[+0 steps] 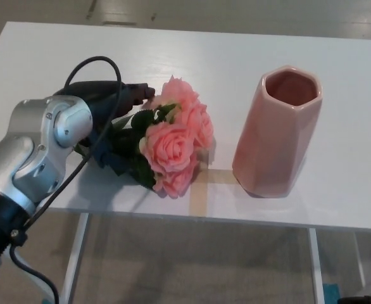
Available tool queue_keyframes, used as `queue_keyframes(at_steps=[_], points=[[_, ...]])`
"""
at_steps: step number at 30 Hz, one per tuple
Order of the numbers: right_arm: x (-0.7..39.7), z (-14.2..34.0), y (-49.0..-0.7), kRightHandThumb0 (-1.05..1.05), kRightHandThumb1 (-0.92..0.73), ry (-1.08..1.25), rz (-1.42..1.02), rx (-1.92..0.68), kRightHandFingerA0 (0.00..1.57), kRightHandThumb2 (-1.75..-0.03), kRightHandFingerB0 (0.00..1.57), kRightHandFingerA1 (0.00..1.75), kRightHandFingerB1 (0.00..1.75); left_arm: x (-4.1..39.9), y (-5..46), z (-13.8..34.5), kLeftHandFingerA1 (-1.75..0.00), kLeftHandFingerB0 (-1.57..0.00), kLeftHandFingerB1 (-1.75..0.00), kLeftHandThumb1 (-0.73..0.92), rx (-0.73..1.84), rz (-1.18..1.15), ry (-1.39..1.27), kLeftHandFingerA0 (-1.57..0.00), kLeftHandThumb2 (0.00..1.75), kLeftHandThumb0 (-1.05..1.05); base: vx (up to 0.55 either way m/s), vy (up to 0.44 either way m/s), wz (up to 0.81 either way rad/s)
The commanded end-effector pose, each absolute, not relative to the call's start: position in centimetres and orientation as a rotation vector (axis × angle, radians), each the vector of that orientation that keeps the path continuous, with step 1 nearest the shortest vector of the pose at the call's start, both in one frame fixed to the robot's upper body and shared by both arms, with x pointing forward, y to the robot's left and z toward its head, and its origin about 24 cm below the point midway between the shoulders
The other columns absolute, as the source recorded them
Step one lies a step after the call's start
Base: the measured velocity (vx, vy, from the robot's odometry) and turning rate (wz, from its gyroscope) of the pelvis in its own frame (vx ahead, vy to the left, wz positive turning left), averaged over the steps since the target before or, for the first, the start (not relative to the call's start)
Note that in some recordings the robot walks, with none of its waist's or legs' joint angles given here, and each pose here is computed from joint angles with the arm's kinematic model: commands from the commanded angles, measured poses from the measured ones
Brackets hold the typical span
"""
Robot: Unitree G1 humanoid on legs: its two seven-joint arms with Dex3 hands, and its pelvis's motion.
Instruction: Use the left hand to pick up the rose and then lift and insert it into the pink vase.
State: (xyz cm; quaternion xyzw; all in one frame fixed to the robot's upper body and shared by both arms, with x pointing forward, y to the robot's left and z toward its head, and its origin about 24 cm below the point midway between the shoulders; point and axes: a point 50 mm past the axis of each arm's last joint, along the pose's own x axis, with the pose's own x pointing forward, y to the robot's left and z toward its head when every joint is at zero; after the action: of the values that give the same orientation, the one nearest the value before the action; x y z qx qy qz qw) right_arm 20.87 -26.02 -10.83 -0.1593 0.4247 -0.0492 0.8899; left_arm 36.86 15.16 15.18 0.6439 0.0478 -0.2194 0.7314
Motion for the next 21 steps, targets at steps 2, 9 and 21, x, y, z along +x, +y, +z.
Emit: queue_keyframes(at_steps=[2,9,21], points=[[20.4,-10.9,-26.5,-0.34,-0.66,0.893,-0.11,-0.342,0.58,-0.59,0.54,0.41,0.39,37.2,15.6,15.5,0.0,0.0,-0.09,0.39,1.461,-0.428,0.114,0.0,0.75,-0.63,0.0,0.0,0.0],[20.1,-11.0,-26.7,-0.34,-0.66,0.901,-0.114,-0.335,0.59,-0.59,0.55,0.41,0.39,37.0,15.6,15.2,0.0,0.0,-0.09,0.39,1.46,-0.426,0.119,0.0,0.74,-0.62,0.0,0.0,0.0],[20.5,-10.9,-26.5,-0.34,-0.66,0.89,-0.116,-0.33,0.59,-0.59,0.55,0.41,0.39,37.0,13.8,13.9,0.0,0.0,-0.09,0.39,1.452,-0.451,0.103,0.0,0.75,-0.63,0.0,0.0,0.0]])
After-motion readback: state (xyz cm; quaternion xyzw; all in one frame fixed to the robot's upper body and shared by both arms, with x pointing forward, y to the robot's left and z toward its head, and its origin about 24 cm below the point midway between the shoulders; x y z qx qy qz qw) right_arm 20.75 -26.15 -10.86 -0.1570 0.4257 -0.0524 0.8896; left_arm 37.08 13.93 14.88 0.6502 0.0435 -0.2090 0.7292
